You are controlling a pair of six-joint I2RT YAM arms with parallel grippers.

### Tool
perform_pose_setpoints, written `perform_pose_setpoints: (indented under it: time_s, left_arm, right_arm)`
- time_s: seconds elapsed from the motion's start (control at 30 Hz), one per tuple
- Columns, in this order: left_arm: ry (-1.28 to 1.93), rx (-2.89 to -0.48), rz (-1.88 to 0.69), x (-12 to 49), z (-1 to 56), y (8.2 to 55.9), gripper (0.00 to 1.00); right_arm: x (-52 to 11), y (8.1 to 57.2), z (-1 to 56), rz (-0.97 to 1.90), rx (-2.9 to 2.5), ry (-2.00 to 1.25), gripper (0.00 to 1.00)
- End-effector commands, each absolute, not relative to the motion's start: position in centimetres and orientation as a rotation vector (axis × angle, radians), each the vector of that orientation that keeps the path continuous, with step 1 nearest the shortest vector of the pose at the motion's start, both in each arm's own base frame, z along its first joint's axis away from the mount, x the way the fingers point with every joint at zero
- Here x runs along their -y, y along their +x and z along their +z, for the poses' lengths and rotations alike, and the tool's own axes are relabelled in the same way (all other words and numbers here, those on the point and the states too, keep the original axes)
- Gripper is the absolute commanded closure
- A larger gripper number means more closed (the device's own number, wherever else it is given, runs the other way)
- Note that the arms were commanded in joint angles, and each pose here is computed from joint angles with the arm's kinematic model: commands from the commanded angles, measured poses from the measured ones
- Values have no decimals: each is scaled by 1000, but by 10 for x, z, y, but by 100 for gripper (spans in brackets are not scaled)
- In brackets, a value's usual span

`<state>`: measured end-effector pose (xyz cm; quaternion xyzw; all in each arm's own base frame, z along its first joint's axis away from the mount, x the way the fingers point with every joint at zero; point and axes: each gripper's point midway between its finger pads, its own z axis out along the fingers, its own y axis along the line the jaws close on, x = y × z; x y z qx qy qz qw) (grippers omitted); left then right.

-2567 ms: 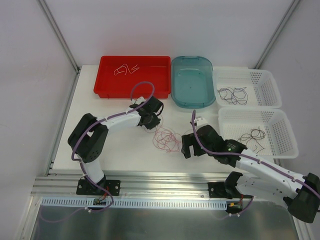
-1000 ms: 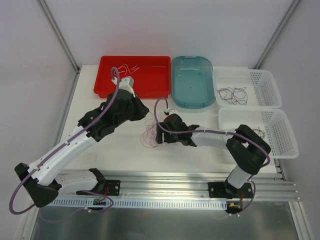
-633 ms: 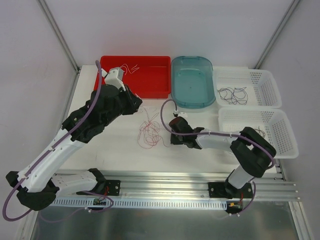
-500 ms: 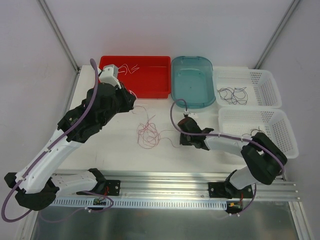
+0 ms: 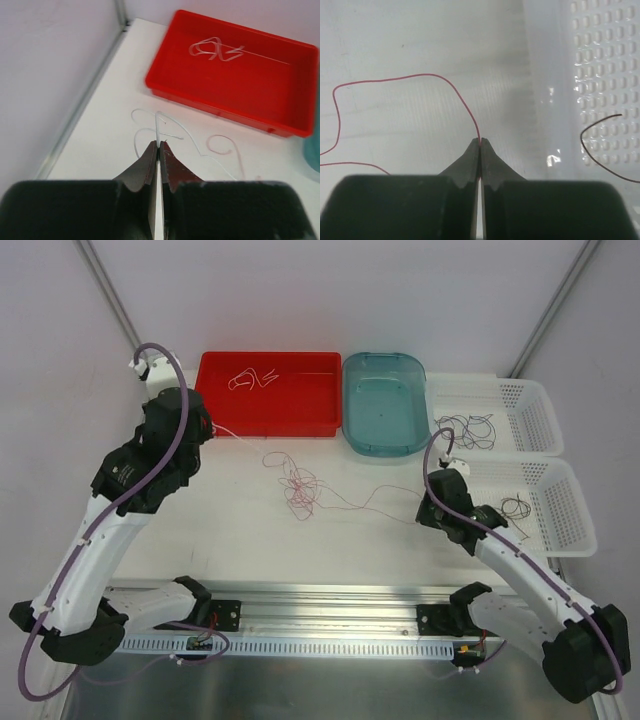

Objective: Untangle the cables

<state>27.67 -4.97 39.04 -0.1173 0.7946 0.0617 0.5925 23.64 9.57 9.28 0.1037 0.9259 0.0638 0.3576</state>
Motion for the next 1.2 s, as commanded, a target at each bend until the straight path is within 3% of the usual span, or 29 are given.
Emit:
perform_pose_setpoints:
  time_s: [0.0, 0.43, 0.8, 0.97, 1.17]
  left_arm:
    - [-349, -1836, 405, -7, 392, 270, 100]
    - [-493, -1874, 886, -88, 372, 257, 100]
    - [-464, -1963, 760, -73, 339, 266, 100]
    - [-507, -1915, 792, -83, 354, 259, 100]
    - [-669, -1757, 945, -128, 414, 232, 100]
  right_arm:
    - [-81, 223, 107, 119, -2422, 216, 99]
    - [-61, 216, 135, 113, -2387, 240, 99]
    - [-76, 217, 145, 197, -2405, 106, 99]
    - [-79, 214, 138, 196, -2446, 68, 99]
    - [-56, 211, 137, 62, -2446, 145, 99]
